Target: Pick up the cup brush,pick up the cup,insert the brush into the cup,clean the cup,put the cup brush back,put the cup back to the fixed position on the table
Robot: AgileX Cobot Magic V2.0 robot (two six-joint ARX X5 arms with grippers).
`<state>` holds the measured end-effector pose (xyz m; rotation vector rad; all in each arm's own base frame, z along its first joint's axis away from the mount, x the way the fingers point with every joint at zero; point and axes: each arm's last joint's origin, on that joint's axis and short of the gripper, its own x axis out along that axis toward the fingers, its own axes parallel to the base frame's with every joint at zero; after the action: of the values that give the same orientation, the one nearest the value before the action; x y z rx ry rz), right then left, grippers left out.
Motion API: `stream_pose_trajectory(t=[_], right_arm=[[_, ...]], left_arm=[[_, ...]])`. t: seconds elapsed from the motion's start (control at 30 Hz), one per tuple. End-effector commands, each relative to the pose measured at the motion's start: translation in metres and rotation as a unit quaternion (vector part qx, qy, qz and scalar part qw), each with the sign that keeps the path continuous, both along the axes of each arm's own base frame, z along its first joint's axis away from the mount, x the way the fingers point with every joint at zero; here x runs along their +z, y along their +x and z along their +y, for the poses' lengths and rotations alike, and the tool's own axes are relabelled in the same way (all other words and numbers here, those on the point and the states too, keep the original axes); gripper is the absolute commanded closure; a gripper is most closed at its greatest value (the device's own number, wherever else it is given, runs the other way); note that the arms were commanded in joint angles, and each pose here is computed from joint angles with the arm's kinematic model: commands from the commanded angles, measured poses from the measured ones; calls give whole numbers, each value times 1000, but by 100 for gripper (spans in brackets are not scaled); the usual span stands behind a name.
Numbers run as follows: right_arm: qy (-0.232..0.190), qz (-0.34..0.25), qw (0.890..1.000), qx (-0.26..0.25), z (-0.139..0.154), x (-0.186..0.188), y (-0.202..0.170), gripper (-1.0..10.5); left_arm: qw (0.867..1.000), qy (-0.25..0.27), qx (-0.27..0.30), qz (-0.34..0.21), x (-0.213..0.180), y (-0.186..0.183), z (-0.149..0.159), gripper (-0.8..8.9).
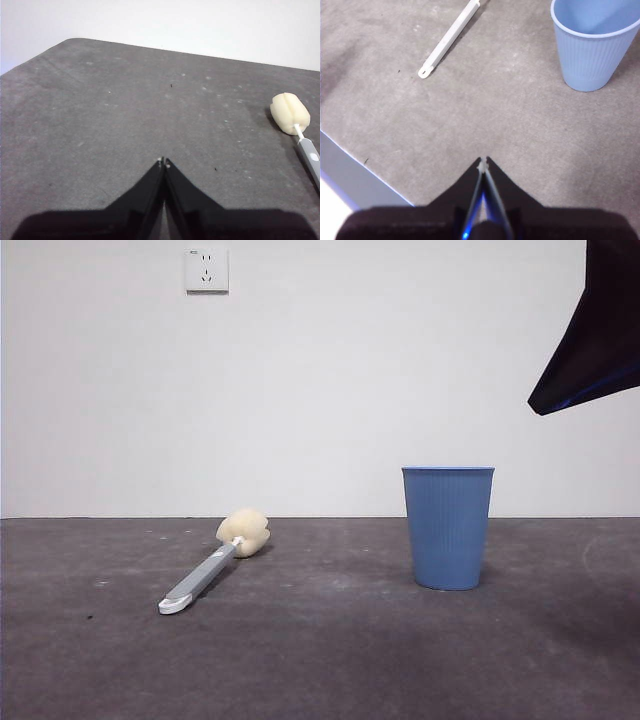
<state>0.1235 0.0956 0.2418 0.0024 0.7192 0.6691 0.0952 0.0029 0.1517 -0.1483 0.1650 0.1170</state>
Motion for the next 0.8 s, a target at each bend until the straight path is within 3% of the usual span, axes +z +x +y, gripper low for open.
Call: stream_pose_trajectory(t=[0.03,0.1,0.2,0.3,0.37,0.43,0.57,0.8], right_arm=[[0,1,1000,-2,0,-1,0,945],[-10,-11,1000,10,0,-1,0,945],[-46,-90,995,11,-15,8,-1,945],[-51,-138,986,-73,-44,16,-1,945],[-41,-177,973,-144,-64,12,-4,945],[-24,-221,952,-211,-79,-2,-10,945],[3,-265,921,-285,-93,-41,-20,945],[28,-254,914,-314,-97,-80,-26,945]], left_arm=[[1000,-2,0,6,-3,0,0,817],[1000,-2,0,6,-3,0,0,817],[1000,-2,0,6,-3,0,0,817],[1000,-2,0,6,-3,0,0,817],[1000,-2,0,6,-3,0,0,817],[1000,-2,0,6,-3,0,0,817],[1000,-2,0,6,-3,0,0,817],[1000,-2,0,6,-3,0,0,817]])
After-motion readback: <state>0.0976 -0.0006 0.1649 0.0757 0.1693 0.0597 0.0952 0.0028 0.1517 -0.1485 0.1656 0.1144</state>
